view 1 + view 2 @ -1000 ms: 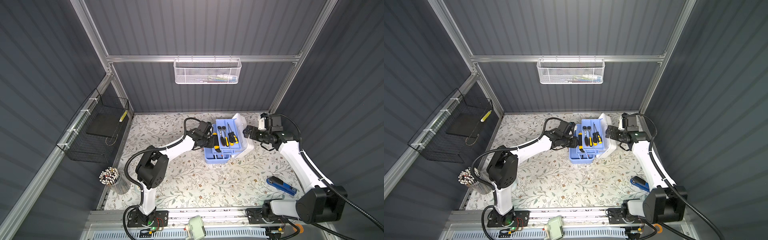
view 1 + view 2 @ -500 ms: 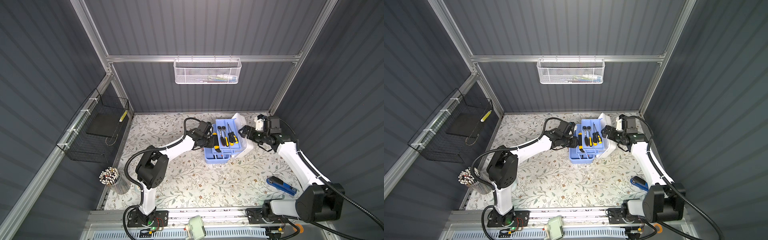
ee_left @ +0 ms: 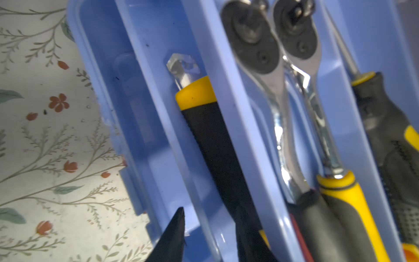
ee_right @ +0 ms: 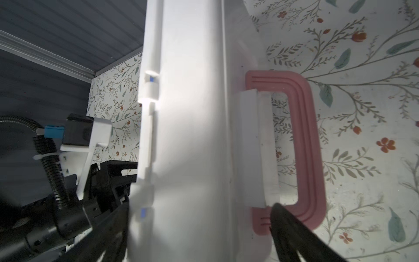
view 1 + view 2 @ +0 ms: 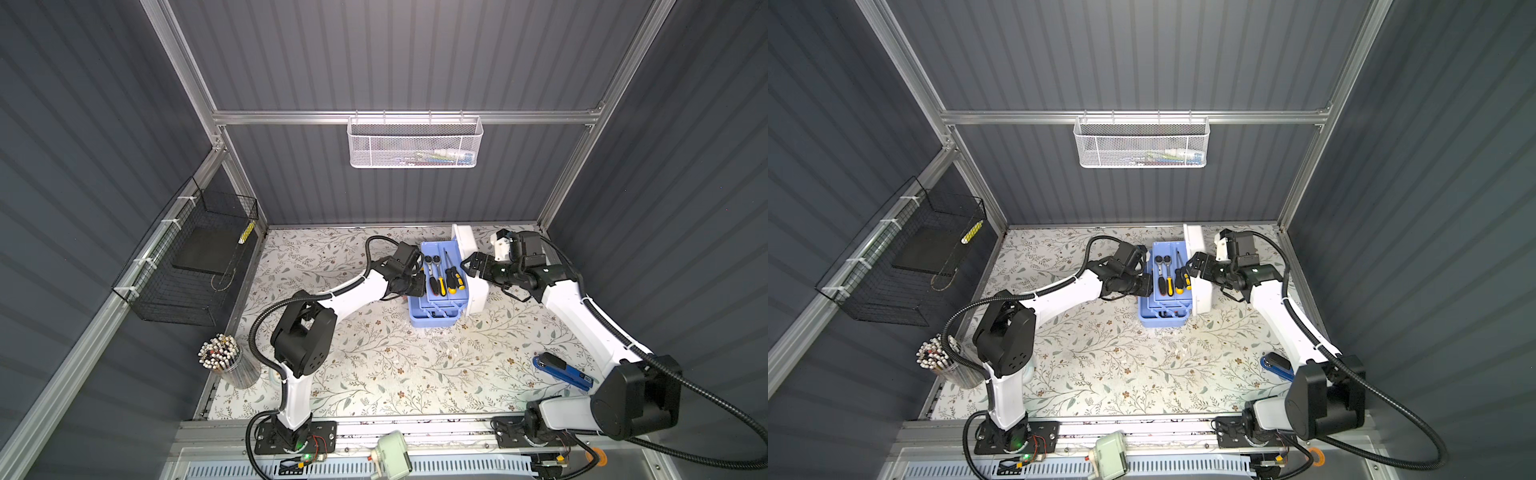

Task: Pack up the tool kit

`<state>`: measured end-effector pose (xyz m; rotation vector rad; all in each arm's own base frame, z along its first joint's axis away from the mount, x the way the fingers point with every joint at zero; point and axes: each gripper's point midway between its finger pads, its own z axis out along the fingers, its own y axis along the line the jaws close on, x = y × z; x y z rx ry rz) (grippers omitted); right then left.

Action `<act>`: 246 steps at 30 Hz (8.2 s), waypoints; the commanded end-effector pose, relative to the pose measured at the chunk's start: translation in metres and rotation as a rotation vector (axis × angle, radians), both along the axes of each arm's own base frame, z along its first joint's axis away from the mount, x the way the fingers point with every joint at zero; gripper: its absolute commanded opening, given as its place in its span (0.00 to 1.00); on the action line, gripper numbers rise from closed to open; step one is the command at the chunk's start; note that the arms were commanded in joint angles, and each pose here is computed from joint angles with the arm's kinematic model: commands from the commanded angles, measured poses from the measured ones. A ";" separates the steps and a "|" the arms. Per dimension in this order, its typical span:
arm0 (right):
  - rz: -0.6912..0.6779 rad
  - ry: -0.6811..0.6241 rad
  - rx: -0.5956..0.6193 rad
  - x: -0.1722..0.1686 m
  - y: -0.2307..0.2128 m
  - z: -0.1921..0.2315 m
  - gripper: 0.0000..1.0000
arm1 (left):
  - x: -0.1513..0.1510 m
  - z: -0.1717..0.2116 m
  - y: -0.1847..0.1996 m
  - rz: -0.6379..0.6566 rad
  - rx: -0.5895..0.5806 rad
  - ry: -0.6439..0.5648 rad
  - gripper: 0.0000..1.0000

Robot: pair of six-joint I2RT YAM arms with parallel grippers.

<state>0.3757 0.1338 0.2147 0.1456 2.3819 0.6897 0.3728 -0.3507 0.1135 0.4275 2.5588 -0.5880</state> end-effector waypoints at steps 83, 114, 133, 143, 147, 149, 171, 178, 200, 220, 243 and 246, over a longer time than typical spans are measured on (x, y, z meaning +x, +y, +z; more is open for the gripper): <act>0.243 0.072 -0.160 0.001 0.105 -0.041 0.95 | -0.039 -0.045 0.038 -0.127 0.149 -0.198 0.74; 0.054 0.015 -0.327 0.005 0.017 -0.061 0.99 | -0.007 -0.085 0.012 -0.142 0.070 -0.501 0.91; 0.046 0.058 -0.341 -0.003 0.011 -0.086 0.99 | 0.024 -0.059 0.027 0.075 0.139 -0.710 0.90; 0.036 0.059 -0.347 -0.008 0.007 -0.088 0.99 | 0.018 -0.033 0.046 0.114 0.177 -0.735 0.90; 0.033 0.058 -0.352 -0.007 0.006 -0.087 0.99 | 0.017 -0.024 0.050 0.120 0.189 -0.746 0.90; 0.032 0.059 -0.353 -0.007 0.005 -0.088 0.99 | 0.018 -0.020 0.051 0.121 0.195 -0.748 0.90; 0.030 0.032 -0.329 -0.008 0.008 -0.084 0.99 | 0.029 0.019 0.043 0.094 0.250 -0.789 0.90; 0.028 0.033 -0.339 -0.010 0.005 -0.084 0.99 | 0.034 0.017 0.038 0.086 0.250 -0.785 0.90; 0.150 0.073 -0.514 0.016 0.003 -0.105 0.99 | 0.033 0.019 0.027 0.041 0.208 -0.754 0.90; 0.561 0.045 -0.569 0.006 0.024 -0.136 0.82 | 0.032 0.004 0.019 0.013 0.195 -0.711 0.89; 0.787 0.031 -0.595 -0.021 0.034 -0.158 0.68 | 0.013 0.007 0.012 -0.017 0.074 -0.652 0.89; 0.802 0.033 -0.596 -0.023 0.035 -0.161 0.69 | 0.008 0.013 0.017 0.000 0.055 -0.646 0.89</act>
